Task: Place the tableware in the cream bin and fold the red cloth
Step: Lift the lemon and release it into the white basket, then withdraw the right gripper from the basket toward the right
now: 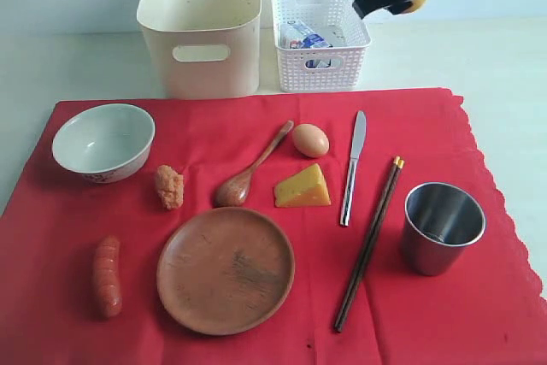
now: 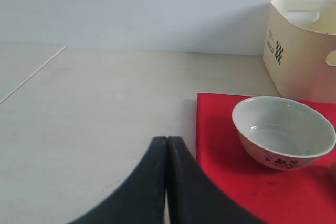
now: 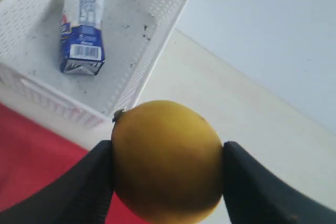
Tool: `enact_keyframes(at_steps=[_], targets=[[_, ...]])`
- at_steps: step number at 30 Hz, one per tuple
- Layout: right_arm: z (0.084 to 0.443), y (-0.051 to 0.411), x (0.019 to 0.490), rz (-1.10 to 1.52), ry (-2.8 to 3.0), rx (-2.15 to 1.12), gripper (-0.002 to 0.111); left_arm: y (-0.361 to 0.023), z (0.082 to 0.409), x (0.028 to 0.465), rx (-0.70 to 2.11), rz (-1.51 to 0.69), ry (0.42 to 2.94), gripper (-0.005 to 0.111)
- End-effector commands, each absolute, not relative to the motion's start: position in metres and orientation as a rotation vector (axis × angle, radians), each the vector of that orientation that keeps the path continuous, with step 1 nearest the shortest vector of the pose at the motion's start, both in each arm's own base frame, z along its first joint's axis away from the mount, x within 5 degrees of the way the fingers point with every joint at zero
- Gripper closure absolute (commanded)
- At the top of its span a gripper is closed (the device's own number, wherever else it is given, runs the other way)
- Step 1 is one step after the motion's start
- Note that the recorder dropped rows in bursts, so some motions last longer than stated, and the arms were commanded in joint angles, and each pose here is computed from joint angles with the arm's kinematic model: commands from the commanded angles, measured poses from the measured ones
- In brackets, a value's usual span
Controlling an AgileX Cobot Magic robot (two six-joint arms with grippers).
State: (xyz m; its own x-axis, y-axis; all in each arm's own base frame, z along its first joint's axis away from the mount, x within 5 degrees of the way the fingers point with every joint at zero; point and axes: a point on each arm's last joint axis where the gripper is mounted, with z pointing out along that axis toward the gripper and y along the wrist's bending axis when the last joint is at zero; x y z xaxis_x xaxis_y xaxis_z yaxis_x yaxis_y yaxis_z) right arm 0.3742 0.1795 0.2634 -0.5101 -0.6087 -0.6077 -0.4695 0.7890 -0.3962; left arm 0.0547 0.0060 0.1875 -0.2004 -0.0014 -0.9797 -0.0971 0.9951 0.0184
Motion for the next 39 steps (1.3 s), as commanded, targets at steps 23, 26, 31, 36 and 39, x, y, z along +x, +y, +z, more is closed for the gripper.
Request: enact_keyframes(at_steps=[23, 26, 31, 36, 39], targets=[[0.138, 0.195, 0.451, 0.257, 1.874, -0.414, 0.102, 0.006, 0.188, 0.055, -0.084, 0.080, 1.758, 0.106], [0.137, 0.195, 0.451, 0.256, 1.880, -0.415, 0.086, 0.006, 0.188, 0.055, -0.084, 0.080, 1.758, 0.106], [0.137, 0.195, 0.451, 0.256, 1.880, -0.415, 0.062, 0.006, 0.188, 0.055, -0.084, 0.080, 1.758, 0.106], [0.138, 0.195, 0.451, 0.257, 1.878, -0.414, 0.049, 0.006, 0.188, 0.055, -0.084, 0.080, 1.758, 0.106], [0.142, 0.195, 0.451, 0.258, 1.867, -0.412, 0.043, 0.006, 0.188, 0.055, -0.084, 0.080, 1.758, 0.106]])
